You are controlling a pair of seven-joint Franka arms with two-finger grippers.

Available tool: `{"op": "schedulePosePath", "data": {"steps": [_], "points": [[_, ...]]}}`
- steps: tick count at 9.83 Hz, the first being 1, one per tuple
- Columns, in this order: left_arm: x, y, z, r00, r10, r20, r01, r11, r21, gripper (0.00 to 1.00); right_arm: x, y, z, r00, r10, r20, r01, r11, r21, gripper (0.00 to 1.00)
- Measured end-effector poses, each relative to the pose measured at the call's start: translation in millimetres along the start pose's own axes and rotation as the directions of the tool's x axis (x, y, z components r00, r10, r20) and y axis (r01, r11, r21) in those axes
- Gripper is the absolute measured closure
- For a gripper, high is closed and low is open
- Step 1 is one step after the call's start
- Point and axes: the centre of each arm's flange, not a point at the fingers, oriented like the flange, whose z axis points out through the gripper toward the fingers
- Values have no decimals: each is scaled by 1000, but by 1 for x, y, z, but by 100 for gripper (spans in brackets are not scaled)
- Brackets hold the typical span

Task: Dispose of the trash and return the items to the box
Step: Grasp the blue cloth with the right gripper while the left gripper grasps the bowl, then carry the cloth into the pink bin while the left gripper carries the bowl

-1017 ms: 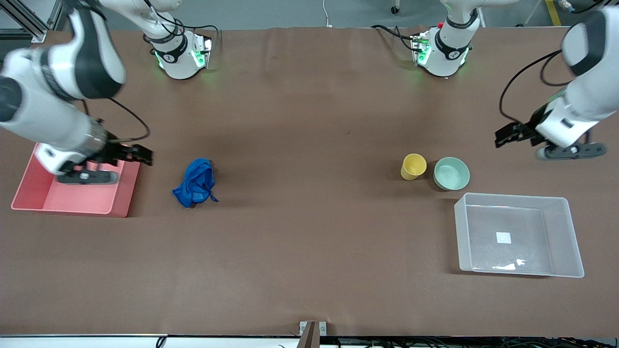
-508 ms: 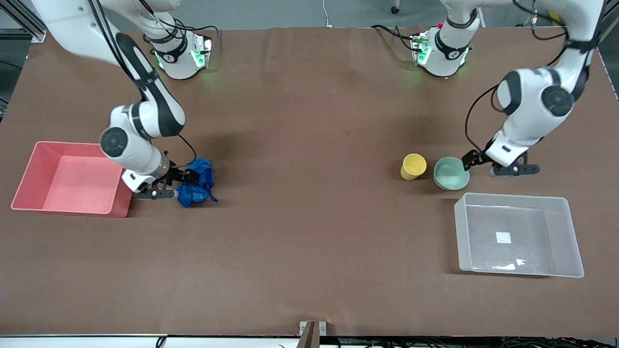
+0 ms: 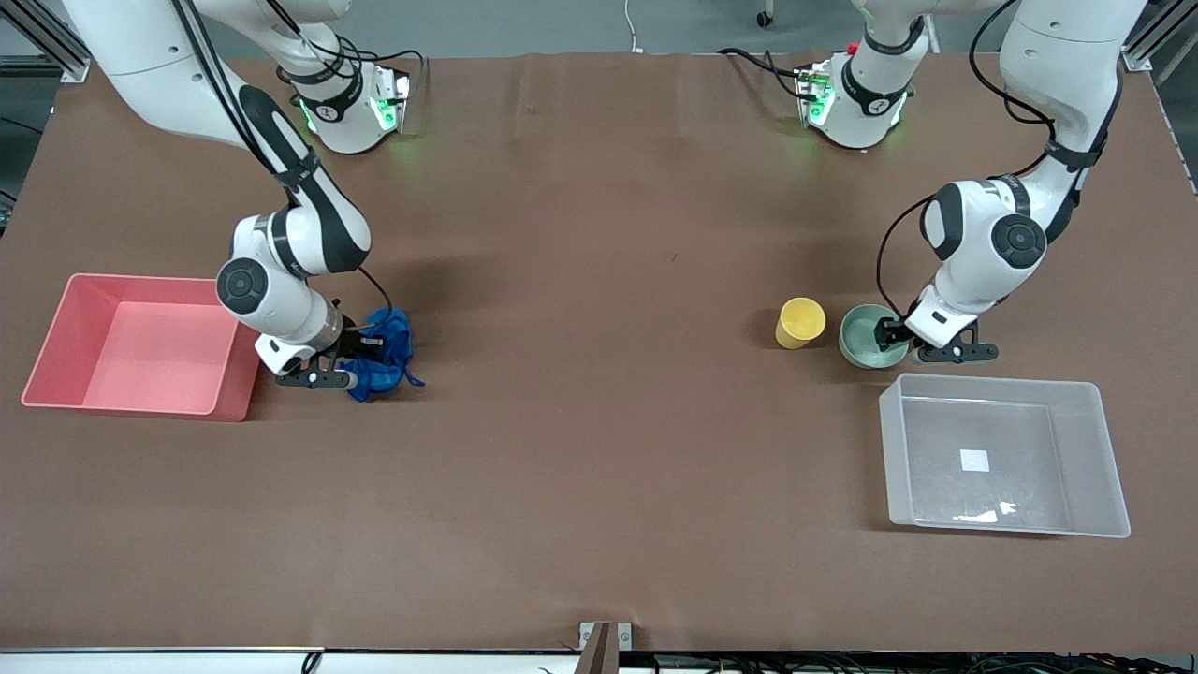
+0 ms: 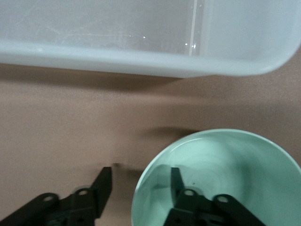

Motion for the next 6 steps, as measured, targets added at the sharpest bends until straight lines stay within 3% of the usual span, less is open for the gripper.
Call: {"op": "schedulePosePath", "data": {"steps": [1, 3, 5, 6], "points": [[1, 0, -1, 1000, 1, -3, -1, 1000, 0, 62, 1, 0, -1, 1000, 16, 0, -16, 1000, 0, 82], [3, 1, -4, 1000, 4, -10, -4, 1000, -1, 91, 1, 0, -5, 999, 24, 33, -24, 1000, -9, 83], [10, 3, -25, 999, 7, -35, -7, 1000, -3, 94, 19, 7, -66, 994, 51, 94, -48, 998, -37, 83], [11, 3, -50, 1000, 7, -6, -7, 1000, -5, 96, 32, 22, -124, 991, 84, 105, -79, 996, -52, 83]]}}
